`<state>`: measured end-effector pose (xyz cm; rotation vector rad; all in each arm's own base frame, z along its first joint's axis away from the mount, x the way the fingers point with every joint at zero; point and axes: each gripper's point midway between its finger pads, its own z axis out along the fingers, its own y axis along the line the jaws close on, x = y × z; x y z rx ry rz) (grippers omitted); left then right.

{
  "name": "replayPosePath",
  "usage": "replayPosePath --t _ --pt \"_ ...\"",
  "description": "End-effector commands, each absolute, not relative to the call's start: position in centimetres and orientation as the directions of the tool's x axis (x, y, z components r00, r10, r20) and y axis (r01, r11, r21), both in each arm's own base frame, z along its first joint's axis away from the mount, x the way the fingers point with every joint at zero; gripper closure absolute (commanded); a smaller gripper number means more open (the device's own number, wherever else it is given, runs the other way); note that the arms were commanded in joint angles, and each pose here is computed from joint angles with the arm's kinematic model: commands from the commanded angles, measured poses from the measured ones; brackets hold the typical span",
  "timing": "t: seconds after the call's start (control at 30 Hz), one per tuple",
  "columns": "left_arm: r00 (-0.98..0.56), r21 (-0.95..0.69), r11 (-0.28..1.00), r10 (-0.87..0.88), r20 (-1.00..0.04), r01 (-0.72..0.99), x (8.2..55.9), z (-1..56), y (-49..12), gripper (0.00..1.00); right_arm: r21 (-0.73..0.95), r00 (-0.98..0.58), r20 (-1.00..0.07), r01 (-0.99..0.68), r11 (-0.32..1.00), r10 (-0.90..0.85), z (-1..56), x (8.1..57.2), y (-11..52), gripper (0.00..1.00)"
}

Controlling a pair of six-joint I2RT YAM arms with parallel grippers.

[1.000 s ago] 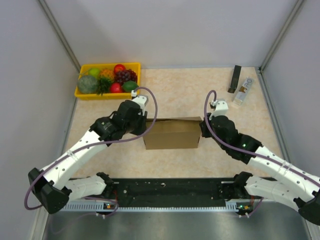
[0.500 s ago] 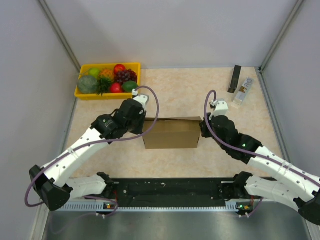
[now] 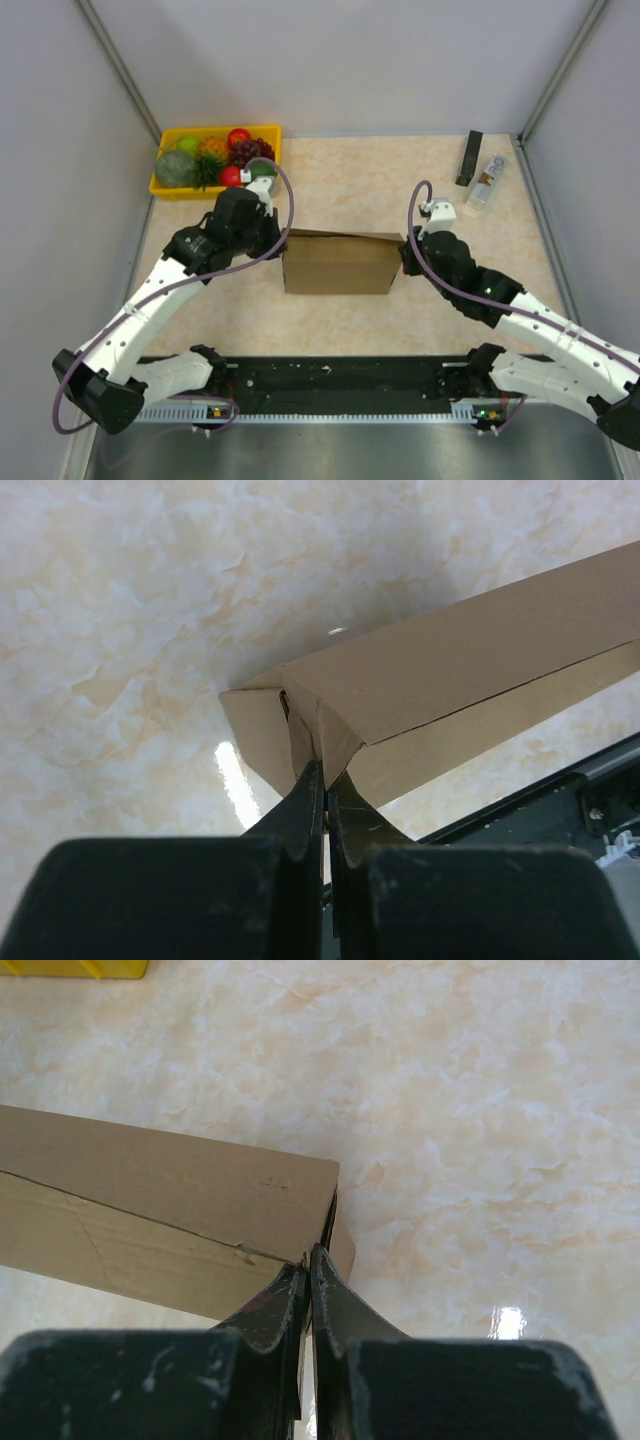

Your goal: Fold the paper box

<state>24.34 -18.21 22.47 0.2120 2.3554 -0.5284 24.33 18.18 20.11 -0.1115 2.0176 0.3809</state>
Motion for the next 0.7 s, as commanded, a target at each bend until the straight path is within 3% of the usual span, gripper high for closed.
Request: replayPosePath --t 0.0,0.17,0.2,0.23,0.37,0.57,0.67 --pt "-0.685 -0.471 0.8 -0.105 -0.721 0.373 24.7 26.3 -20.9 1.0 0.204 -0.53 -0.848 -0.31 0.929 0.009 18.5 22.9 19.3 1.0" --pt "-0.682 -0.518 0.777 -0.161 -0.713 0.358 24.8 26.1 -21.0 1.0 0.215 -0.535 -0.845 -0.323 0.922 0.009 18.9 22.9 19.8 1.0" --pt "-0.676 -0.503 0.782 -0.146 -0.722 0.368 24.8 25.9 -20.9 1.0 0.216 -0.536 -0.844 -0.325 0.921 0.009 19.0 22.9 19.9 0.85" --pt "-0.677 -0.495 0.79 -0.141 -0.722 0.362 24.8 25.6 -20.7 1.0 0.218 -0.537 -0.844 -0.321 0.922 0.013 19.1 22.9 19.8 0.78" --pt "-0.699 -0.455 0.825 -0.107 -0.707 0.335 24.4 22.9 -19.7 1.0 0.264 -0.536 -0.843 -0.334 0.905 0.048 21.3 22.3 20.0 0.72" --pt "-0.703 -0.441 0.839 -0.105 -0.704 0.317 24.0 21.1 -19.1 1.0 0.294 -0.55 -0.831 -0.3 0.907 0.087 23.7 21.6 19.0 0.45" --pt "-0.703 -0.438 0.842 -0.103 -0.704 0.315 23.9 20.8 -18.9 1.0 0.323 -0.578 -0.81 -0.288 0.902 0.105 23.8 21.2 19.1 0.4"
